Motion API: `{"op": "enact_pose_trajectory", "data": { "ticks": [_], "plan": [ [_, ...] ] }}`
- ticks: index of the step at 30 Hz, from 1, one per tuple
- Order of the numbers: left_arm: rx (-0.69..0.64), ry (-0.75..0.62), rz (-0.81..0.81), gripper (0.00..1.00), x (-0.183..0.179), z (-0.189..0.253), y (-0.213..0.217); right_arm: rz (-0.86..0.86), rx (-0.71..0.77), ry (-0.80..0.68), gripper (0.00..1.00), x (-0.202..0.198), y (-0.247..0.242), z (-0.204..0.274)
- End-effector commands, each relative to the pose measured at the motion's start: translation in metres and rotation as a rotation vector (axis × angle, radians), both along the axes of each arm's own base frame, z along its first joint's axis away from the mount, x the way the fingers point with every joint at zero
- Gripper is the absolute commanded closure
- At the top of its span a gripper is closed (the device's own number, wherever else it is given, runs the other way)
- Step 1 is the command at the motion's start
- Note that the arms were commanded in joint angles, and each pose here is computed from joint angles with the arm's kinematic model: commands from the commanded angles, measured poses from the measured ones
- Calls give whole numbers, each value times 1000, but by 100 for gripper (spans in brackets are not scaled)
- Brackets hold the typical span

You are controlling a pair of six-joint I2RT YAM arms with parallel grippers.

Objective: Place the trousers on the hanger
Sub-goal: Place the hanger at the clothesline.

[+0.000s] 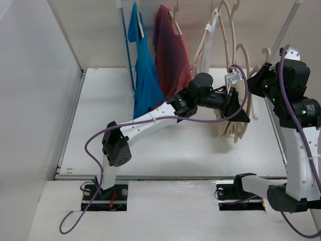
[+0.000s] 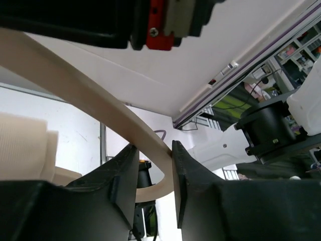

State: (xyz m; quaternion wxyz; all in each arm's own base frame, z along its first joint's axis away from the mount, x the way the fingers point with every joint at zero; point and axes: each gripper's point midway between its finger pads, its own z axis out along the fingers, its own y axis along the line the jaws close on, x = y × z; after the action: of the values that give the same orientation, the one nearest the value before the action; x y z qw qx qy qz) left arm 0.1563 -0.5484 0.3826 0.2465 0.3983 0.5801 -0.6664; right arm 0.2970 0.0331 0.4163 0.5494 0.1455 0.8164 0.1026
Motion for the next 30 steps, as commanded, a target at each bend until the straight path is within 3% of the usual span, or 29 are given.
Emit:
{"op": "enact_pose_trajectory", "data": {
  "ticks": [1, 5, 7, 17, 20, 21, 27, 30],
  "plan": [
    [-120, -84, -74, 80, -18, 32, 6, 22, 46, -136, 100, 6, 6, 33],
    [-134, -74, -75, 85, -18, 37, 7, 7, 62, -135, 100, 6, 5, 31],
    [-134, -74, -75, 99, -18, 37, 7, 4, 74, -144, 100, 3, 5, 33],
    [-182, -65, -107, 100, -20, 46, 11, 9, 82, -116, 100, -6, 7, 14],
    [-226, -112, -133, 100, -24, 55, 14, 14, 97, -129, 83, -14, 8, 10],
    [-231, -130, -142, 100, -25, 55, 15, 11, 105, -124, 71, -14, 8, 5],
    [-246, -247, -153, 100, -25, 53, 16, 36, 174, -88, 52, -26, 17, -18],
    [-235, -292, -138, 100, -21, 48, 14, 34, 212, -78, 51, -30, 20, -33]
  ]
}}
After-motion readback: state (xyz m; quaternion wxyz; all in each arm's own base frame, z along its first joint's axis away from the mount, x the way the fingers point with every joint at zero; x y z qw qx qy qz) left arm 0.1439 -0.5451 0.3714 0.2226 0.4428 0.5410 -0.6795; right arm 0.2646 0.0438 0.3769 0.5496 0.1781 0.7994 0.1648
